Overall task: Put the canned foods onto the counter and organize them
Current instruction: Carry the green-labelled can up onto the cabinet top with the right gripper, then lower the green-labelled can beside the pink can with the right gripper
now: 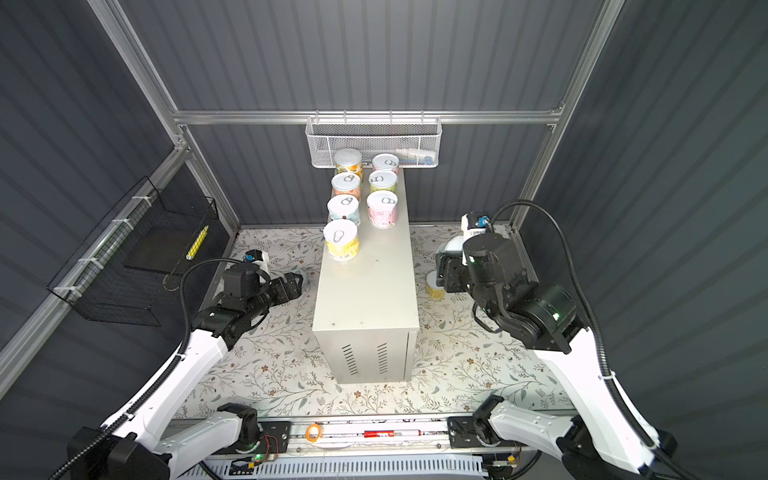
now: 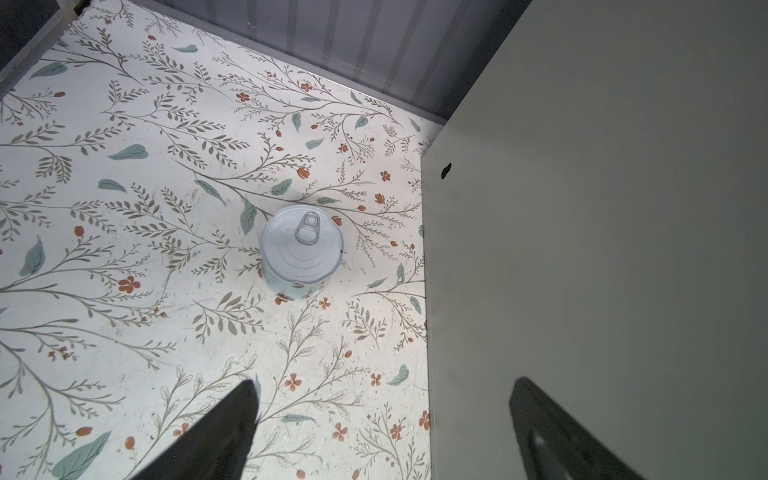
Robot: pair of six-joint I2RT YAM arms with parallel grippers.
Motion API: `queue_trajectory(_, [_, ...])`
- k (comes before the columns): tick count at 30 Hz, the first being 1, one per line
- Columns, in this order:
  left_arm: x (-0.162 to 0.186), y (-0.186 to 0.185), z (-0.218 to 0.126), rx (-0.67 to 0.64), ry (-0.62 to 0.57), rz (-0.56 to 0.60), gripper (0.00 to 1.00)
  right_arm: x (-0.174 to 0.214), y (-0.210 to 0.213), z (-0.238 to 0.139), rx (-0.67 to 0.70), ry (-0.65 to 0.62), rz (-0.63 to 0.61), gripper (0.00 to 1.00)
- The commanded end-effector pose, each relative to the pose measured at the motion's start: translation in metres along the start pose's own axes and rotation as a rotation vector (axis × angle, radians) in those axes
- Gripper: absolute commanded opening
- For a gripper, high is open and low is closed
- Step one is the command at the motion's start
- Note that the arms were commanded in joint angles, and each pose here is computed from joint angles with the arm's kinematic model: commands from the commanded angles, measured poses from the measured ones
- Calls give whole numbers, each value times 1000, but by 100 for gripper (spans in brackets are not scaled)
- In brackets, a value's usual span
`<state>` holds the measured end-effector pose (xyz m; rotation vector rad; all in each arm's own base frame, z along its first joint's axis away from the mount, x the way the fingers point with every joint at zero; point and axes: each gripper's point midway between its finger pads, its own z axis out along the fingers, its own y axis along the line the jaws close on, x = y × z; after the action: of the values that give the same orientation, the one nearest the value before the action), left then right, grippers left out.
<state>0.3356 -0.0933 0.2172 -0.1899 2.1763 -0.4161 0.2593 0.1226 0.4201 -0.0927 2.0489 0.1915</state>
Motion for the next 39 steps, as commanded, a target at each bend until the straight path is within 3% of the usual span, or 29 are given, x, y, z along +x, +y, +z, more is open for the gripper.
queue_trajectory(1, [3,-1,-1,12,7,20,97,-24,25,5,-50,-44,-42,0])
queue_trajectory(13, [4,0,-5,7,12,20,99,-45,92,42,-196,-6,-80,0])
queue_trajectory(26, [6,2,-7,1,13,19,99,-34,117,73,-214,63,-109,0])
queue_trajectory(30, [6,2,-8,-1,12,20,99,-30,119,82,-199,86,-120,15])
queue_trajectory(33, [5,2,-8,-1,11,20,99,-29,120,85,-194,92,-121,39])
queue_trajectory(35, [6,2,-8,-2,11,20,99,-29,121,86,-192,93,-120,50])
queue_trajectory(39, [6,3,-8,-7,11,23,99,-28,121,90,-187,95,-127,59])
